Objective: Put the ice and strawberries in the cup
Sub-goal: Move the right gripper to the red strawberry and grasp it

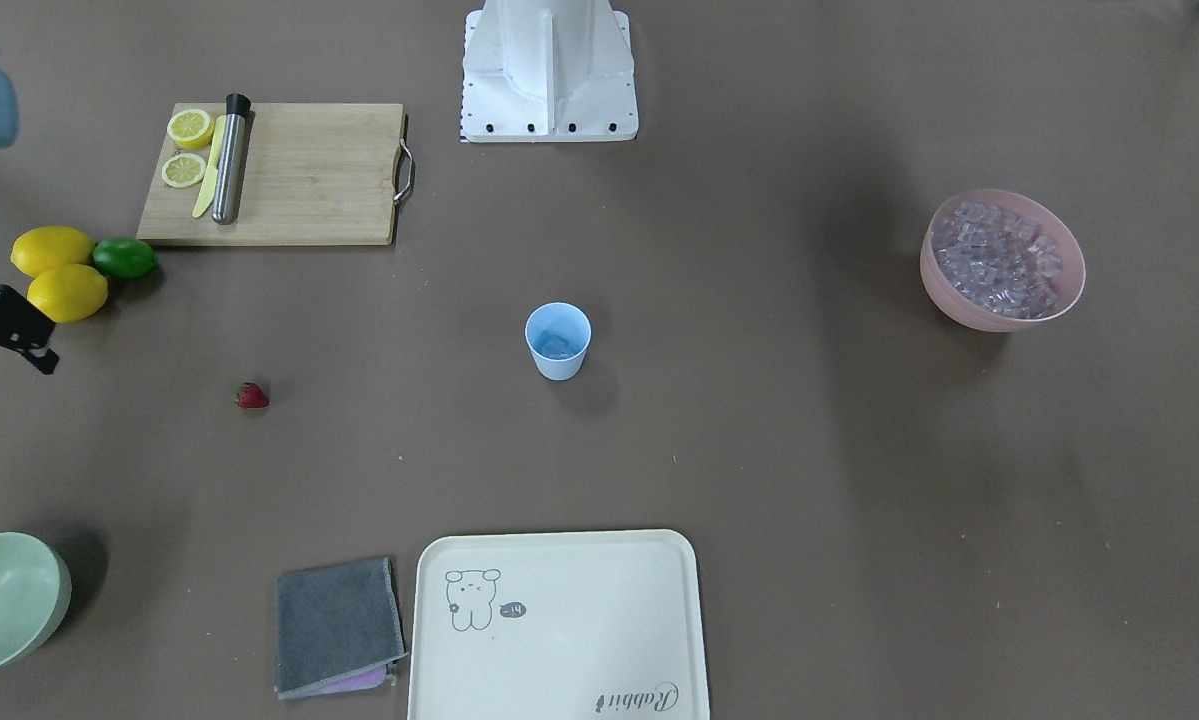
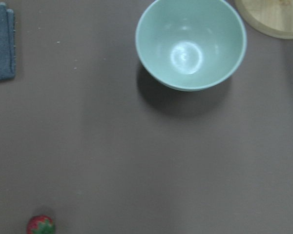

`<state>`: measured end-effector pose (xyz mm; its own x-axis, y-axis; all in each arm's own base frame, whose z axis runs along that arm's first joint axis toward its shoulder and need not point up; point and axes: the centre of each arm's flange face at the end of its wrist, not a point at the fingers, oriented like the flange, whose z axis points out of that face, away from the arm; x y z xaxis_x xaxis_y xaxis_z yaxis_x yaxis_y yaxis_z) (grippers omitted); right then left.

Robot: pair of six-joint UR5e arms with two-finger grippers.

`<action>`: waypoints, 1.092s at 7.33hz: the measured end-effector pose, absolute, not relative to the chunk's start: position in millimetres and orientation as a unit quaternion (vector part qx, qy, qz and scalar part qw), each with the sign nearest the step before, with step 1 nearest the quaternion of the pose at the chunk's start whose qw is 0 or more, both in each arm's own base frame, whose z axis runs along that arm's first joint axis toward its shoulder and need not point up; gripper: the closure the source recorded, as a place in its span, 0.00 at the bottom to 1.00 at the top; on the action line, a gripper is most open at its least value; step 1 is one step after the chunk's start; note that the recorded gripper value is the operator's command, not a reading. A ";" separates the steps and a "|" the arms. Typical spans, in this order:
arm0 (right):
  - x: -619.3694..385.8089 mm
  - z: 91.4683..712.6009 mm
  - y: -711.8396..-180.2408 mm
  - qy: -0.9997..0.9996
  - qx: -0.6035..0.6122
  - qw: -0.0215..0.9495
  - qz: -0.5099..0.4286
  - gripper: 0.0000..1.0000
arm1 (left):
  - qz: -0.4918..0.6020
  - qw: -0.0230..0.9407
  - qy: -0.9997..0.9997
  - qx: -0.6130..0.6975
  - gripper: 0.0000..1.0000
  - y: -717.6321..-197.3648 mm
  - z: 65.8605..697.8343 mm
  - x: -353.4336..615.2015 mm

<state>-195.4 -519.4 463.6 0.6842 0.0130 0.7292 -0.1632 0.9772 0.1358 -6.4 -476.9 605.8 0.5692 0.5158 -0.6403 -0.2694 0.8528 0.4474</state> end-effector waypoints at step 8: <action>-364.5 434.1 -509.8 -0.354 0.077 0.929 0.071 0.15 | 0.229 0.870 0.405 0.161 0.02 -454.0 624.3 -8.9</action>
